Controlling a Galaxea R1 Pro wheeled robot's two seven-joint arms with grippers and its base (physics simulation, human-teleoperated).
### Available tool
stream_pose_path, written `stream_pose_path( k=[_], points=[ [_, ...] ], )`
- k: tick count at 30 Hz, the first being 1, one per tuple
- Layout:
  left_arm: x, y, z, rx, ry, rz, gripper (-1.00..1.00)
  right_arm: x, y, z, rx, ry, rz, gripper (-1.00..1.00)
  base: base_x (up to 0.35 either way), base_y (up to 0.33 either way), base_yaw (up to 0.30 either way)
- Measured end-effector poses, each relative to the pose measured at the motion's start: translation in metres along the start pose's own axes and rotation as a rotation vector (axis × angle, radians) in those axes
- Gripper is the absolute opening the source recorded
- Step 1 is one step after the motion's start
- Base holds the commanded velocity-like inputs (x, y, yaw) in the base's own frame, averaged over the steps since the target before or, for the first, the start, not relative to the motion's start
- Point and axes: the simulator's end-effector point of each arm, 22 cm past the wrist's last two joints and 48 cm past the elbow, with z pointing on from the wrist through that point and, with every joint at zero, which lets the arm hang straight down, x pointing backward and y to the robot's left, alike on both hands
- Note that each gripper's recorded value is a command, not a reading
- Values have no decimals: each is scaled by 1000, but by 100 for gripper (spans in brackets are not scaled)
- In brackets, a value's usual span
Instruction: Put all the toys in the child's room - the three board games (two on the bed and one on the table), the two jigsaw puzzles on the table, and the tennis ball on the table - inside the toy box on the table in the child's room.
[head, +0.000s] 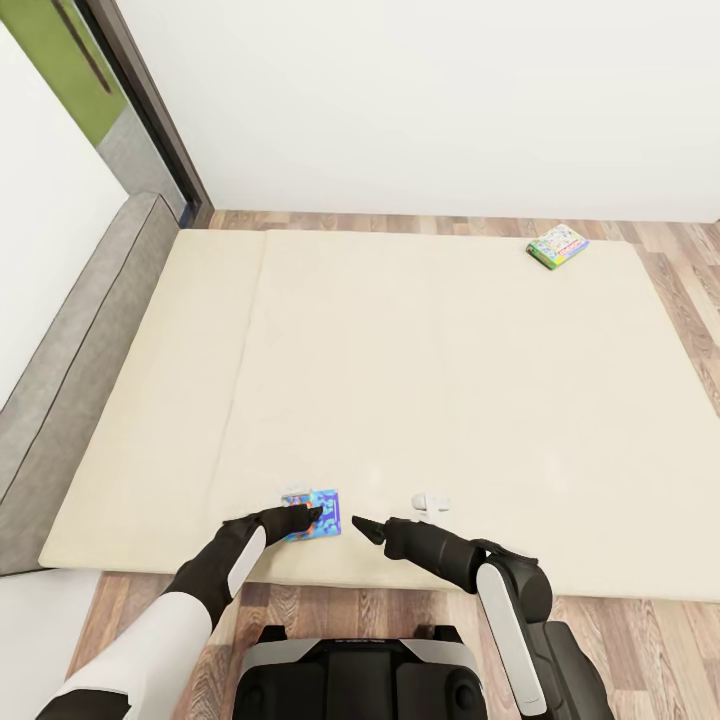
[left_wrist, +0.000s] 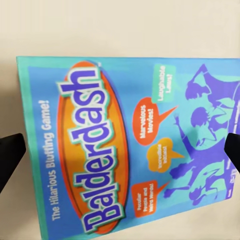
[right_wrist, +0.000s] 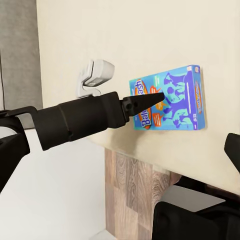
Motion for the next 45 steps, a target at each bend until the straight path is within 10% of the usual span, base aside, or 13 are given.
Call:
stream_pose_path(
  k=[45],
  points=[
    [-1,-1,0,0,-2,0,100,0,1,0,-3,-1,4,100,0,-21,-4]
  ],
)
